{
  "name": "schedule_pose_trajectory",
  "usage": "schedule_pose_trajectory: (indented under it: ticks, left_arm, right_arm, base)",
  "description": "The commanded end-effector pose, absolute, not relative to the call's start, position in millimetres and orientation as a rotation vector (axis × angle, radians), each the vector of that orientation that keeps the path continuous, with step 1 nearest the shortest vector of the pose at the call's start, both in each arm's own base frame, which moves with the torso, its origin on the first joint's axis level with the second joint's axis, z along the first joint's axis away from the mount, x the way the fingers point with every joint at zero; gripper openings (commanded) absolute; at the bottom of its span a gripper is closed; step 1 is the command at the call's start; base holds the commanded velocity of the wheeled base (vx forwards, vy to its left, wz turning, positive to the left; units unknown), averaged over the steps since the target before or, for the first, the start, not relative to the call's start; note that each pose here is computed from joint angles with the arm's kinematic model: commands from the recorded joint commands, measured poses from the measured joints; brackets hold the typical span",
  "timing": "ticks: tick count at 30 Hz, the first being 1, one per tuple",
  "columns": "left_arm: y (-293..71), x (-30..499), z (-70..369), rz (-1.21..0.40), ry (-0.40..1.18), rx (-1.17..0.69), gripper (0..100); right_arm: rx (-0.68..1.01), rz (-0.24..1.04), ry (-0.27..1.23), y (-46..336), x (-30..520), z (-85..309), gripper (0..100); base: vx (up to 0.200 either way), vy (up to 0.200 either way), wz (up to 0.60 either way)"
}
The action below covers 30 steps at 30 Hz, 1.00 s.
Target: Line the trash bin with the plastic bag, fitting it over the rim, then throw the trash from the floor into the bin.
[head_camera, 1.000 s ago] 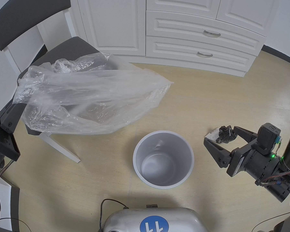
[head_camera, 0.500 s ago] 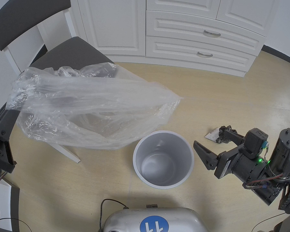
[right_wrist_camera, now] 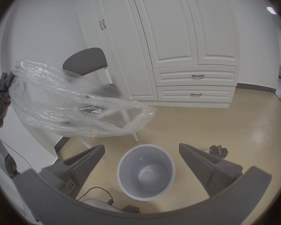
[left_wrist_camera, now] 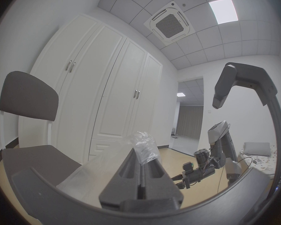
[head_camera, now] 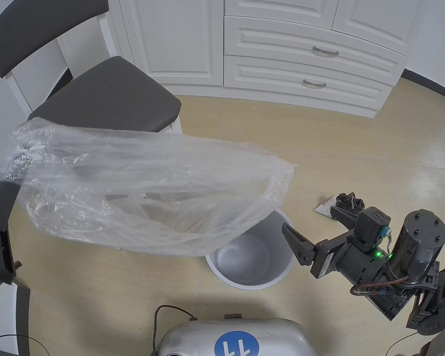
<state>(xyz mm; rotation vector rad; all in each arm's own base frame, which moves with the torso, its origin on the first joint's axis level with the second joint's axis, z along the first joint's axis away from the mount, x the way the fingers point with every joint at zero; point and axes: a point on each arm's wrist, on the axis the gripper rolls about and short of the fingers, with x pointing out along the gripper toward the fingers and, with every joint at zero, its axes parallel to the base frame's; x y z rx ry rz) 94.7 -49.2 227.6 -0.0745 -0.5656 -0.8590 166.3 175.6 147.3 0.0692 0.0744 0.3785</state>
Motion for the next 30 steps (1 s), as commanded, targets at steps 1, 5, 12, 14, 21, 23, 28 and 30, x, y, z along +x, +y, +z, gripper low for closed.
schedule_pose_trajectory:
  ticks: [1, 5, 12, 14, 21, 23, 28, 30]
  left_arm:
    - [-48.7, 87.9, 227.4, -0.883, -0.581, -0.076, 0]
    - [-47.9, 85.8, 224.8, -0.887, -0.577, -0.074, 0]
    - [-47.2, 82.4, 224.9, -0.893, -0.587, -0.074, 0]
    - [-47.2, 82.4, 224.9, -0.893, -0.587, -0.074, 0]
    - [-47.9, 81.8, 223.9, -0.902, -0.584, -0.077, 0]
    - [-48.5, 79.0, 224.8, -0.920, -0.594, -0.082, 0]
    - [-50.8, 71.8, 226.6, -0.976, -0.613, -0.104, 0]
    - [-51.7, 69.0, 226.9, -1.000, -0.619, -0.112, 0]
  right_arm:
    - [0.061, 0.370, 0.085, 175.7, 169.1, 143.6, 100]
    - [0.071, 0.363, 0.069, 173.6, 168.7, 148.2, 100]
    - [0.095, 0.346, 0.029, 165.7, 168.0, 159.3, 100]
    - [0.096, 0.341, 0.025, 164.7, 168.5, 160.4, 100]
    - [0.080, 0.326, 0.047, 164.4, 174.6, 154.0, 100]
    - [0.066, 0.325, 0.071, 167.7, 177.8, 146.8, 100]
    - [0.050, 0.329, 0.106, 175.5, 184.7, 132.6, 100]
    - [0.069, 0.328, 0.085, 179.1, 188.4, 129.3, 100]
  base:
    - [0.000, 0.000, 0.00]
    - [0.000, 0.000, 0.00]
    - [0.000, 0.000, 0.00]
    - [0.000, 0.000, 0.00]
    - [0.000, 0.000, 0.00]
    - [0.000, 0.000, 0.00]
    - [0.000, 0.000, 0.00]
    - [0.000, 0.000, 0.00]
